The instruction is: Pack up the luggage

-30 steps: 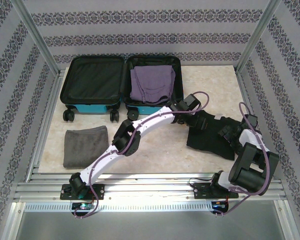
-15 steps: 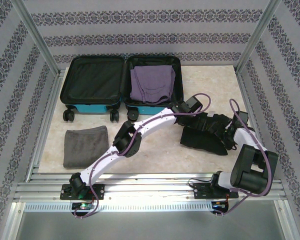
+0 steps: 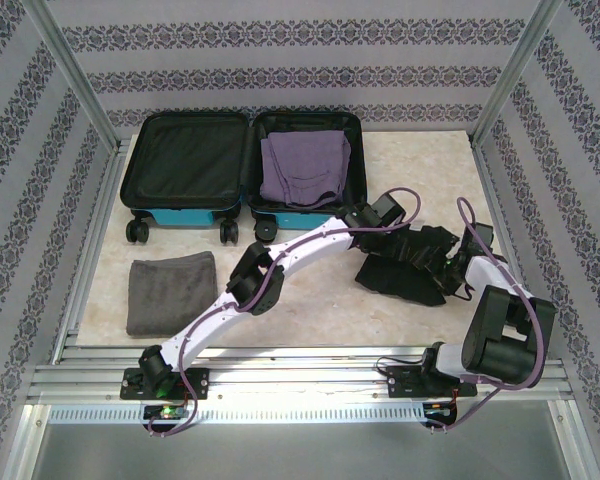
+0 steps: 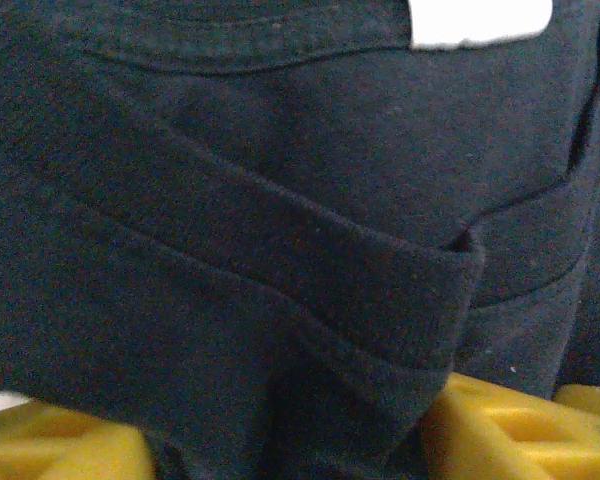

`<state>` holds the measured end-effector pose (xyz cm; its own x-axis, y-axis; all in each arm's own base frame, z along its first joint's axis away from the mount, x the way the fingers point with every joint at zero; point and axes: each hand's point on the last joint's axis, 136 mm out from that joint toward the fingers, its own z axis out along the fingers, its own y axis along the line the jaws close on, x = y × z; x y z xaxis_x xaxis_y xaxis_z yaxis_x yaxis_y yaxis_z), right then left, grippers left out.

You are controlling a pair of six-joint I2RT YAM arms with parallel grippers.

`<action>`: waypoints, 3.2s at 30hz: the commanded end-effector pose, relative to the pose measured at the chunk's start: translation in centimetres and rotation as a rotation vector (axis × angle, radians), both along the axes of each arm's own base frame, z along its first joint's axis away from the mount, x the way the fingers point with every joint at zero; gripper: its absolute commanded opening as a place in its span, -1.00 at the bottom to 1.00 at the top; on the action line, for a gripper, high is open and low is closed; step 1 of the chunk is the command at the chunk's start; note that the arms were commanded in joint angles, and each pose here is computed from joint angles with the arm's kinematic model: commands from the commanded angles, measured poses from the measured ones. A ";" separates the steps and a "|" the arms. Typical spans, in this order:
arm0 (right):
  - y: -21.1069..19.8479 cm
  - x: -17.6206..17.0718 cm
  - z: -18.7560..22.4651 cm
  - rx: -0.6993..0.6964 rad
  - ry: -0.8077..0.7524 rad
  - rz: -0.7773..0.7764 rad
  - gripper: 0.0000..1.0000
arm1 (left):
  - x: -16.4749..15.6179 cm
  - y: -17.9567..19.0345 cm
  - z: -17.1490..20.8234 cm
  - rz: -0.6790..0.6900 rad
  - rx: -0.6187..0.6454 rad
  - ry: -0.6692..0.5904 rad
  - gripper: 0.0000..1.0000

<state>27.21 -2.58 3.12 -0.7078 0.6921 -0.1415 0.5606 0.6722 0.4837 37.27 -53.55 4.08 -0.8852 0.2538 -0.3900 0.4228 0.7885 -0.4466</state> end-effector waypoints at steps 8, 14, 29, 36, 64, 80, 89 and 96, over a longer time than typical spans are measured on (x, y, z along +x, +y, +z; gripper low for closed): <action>2.1 1.1 0.3 0.097 -0.059 0.085 -0.40 | -3.0 -2.6 -1.0 -0.079 -0.040 0.038 -0.40; 2.5 1.6 1.1 0.116 -0.093 0.115 -1.00 | -3.1 -2.6 0.9 -0.115 -0.072 0.033 -0.74; 3.3 2.3 8.3 0.051 -0.264 0.180 -1.00 | -1.8 -0.5 11.2 -0.136 -0.120 -0.114 -0.97; 4.4 3.0 11.9 0.043 -0.343 0.218 -1.00 | -1.0 0.5 15.2 -0.135 -0.172 -0.158 -0.98; 14.5 17.3 20.0 -0.028 -0.555 0.448 -1.00 | 9.8 12.2 18.3 0.039 -0.100 -0.276 -1.00; 22.5 25.1 20.1 0.101 -0.587 0.590 -1.00 | 14.8 19.2 21.3 0.232 -0.049 -0.394 -1.00; 25.3 26.8 19.2 0.131 -0.559 0.632 -1.00 | 15.3 23.0 20.8 0.353 0.006 -0.397 -1.00; 25.4 27.6 20.0 0.090 -0.582 0.632 -1.00 | 15.7 25.6 20.9 0.400 -0.013 -0.396 -1.00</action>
